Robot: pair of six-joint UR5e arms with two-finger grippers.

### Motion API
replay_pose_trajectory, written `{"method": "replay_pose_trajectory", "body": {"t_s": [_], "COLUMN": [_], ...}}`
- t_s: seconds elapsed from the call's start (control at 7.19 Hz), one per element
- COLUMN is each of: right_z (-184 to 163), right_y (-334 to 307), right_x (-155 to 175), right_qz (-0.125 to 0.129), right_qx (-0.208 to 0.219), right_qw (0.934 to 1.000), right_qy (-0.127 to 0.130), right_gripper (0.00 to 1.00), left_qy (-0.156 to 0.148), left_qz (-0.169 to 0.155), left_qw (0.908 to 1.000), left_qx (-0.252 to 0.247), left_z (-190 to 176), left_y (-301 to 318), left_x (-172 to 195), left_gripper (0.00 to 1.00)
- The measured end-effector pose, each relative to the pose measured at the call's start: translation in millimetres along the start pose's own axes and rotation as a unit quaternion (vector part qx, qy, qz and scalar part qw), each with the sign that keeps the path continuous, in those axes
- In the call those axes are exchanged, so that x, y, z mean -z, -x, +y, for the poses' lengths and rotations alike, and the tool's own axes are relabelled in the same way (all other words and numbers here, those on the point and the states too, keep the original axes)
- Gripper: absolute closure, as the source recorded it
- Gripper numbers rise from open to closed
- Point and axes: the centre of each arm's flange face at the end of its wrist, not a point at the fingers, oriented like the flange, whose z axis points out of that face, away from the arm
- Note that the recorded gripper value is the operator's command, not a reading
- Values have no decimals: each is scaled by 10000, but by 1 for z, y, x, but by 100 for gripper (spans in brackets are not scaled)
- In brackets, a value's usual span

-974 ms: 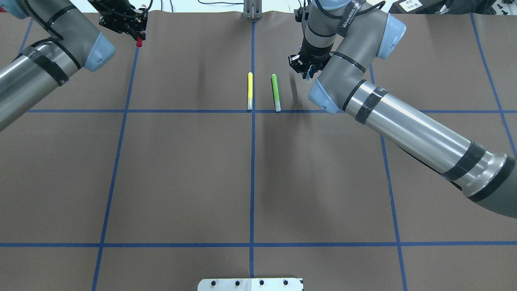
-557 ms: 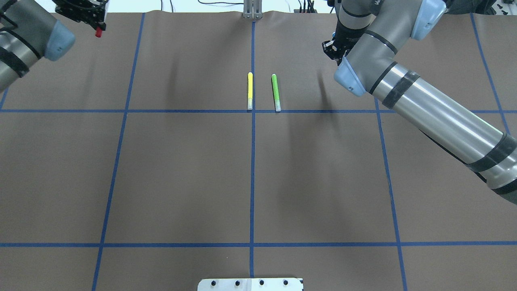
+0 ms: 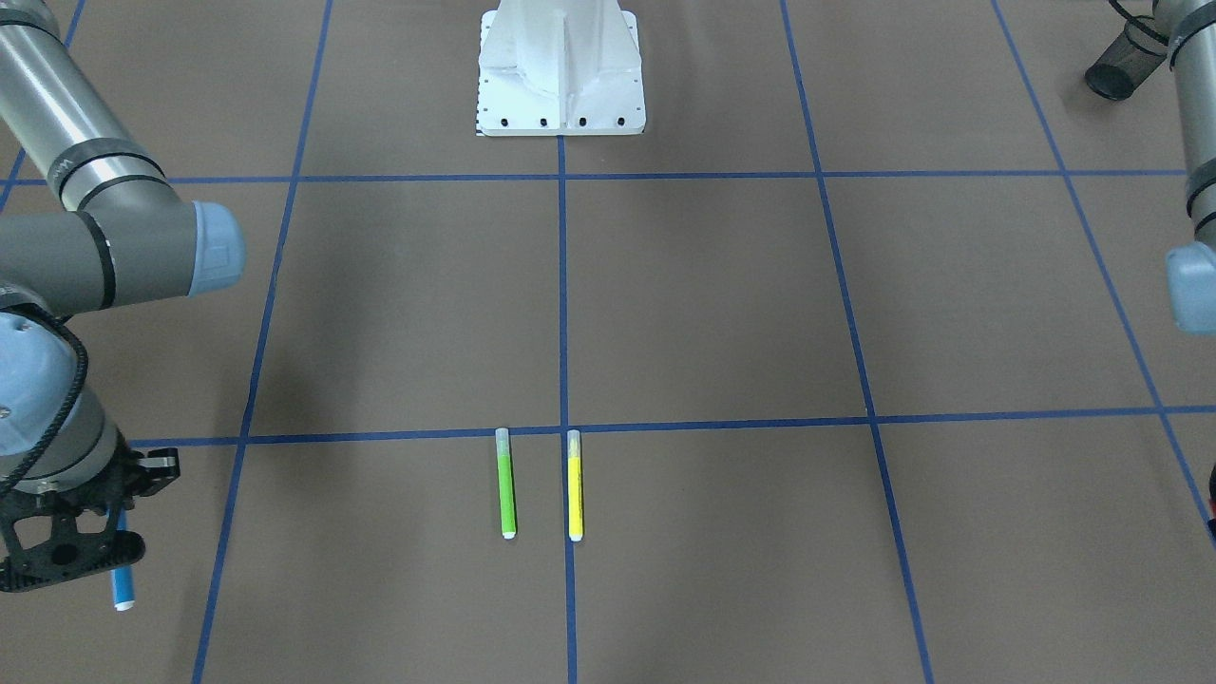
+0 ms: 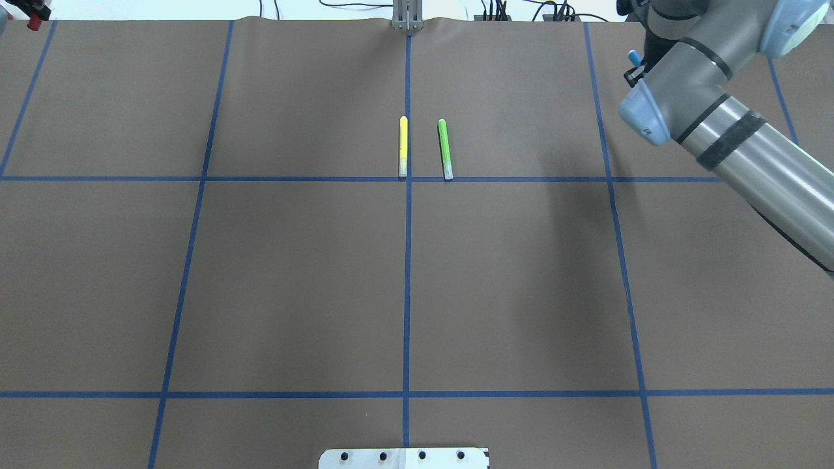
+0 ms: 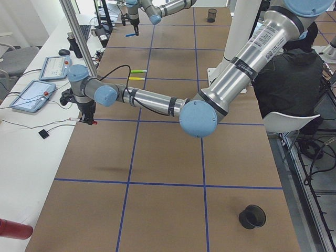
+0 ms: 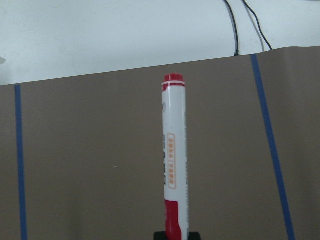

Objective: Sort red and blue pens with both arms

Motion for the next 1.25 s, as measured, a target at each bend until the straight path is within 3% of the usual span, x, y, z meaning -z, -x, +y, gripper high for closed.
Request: {"method": "replay_pose_trajectory", "body": {"t_s": [0.28, 0.7, 0.97, 1.25], "right_z": [47, 127, 184, 228], "right_y": [-88, -187, -230, -255], "right_x": [-18, -55, -84, -97], "right_qz": [198, 218, 103, -89], "right_qx": [464, 751, 595, 270], "right_qw": [9986, 9938, 9898, 9873], "right_qy": [177, 796, 1291, 1561], "right_gripper": [100, 100, 100, 100], "left_qy": [174, 451, 564, 839], "left_qz": [-350, -530, -653, -677], "left_qw": [9989, 9972, 9963, 9938], "left_qx": [-244, -279, -57, 279], "left_z": [22, 95, 131, 146], "left_y": [57, 143, 185, 205], "left_x": [8, 17, 16, 17], "left_gripper": [100, 100, 100, 100]}}
